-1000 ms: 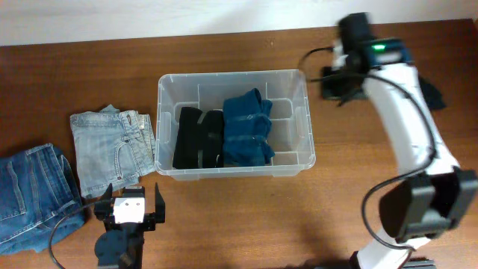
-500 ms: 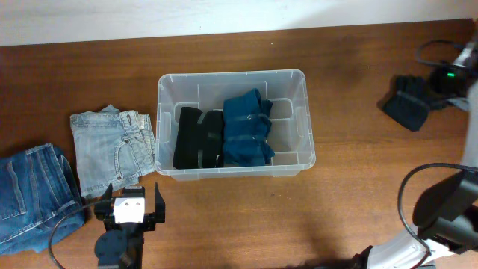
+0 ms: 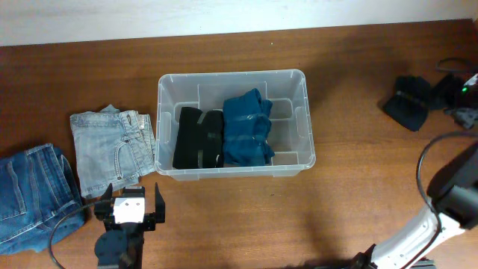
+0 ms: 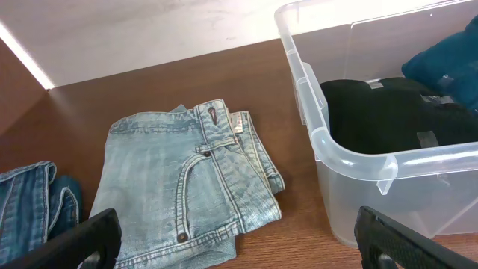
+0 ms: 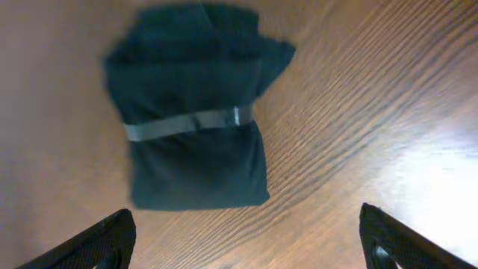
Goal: Pack container
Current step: 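Move the right gripper to the dark grey bundle and close on it, then lift the dark grey bundle and carry it over the box, then lower the dark grey bundle into the box's right side and release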
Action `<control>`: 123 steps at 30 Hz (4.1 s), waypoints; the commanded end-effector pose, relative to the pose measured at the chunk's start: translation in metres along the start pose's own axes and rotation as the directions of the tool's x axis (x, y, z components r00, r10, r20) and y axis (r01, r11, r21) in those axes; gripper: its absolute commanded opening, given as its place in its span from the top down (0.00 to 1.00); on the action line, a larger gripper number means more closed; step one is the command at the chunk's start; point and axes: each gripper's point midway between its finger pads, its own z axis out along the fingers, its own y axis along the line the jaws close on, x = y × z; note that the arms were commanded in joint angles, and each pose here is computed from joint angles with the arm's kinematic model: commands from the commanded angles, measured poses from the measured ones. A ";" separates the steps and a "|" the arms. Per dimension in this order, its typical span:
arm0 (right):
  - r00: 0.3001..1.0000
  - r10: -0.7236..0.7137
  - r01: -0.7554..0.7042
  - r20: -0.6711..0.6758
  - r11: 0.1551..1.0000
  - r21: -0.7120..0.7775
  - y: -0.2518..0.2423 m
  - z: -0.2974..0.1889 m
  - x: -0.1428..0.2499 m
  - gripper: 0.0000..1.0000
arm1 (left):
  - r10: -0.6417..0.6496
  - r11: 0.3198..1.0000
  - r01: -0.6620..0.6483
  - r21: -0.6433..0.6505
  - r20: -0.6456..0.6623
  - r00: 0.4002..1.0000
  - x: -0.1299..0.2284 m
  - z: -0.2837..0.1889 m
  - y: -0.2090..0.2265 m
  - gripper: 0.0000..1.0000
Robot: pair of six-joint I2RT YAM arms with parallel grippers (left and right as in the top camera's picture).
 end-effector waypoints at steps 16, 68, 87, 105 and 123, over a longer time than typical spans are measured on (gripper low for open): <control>0.994 -0.086 0.077 -0.067 0.989 -0.128 0.010 0.076 0.006 0.14 | 0.015 1.000 -0.015 0.004 0.003 1.000 0.001 0.000 -0.001 0.01; 0.976 -0.212 0.216 0.054 0.891 -0.399 0.113 -0.076 0.015 0.96 | 0.015 1.000 -0.015 0.004 0.003 1.000 0.001 0.000 -0.001 0.01; 0.687 -0.726 0.638 0.035 0.579 -0.508 0.262 -0.201 0.244 0.96 | 0.015 1.000 -0.015 0.004 0.003 1.000 0.001 0.000 -0.001 0.01; 0.610 -0.792 0.752 -0.004 0.581 -0.313 0.278 -0.138 0.307 0.96 | 0.015 1.000 -0.015 0.005 0.003 1.000 0.001 0.000 -0.001 0.01; 0.375 -0.927 0.903 -0.017 0.370 -0.218 0.238 -0.061 0.324 0.94 | 0.015 1.000 -0.015 0.005 0.003 1.000 0.001 0.000 -0.001 0.01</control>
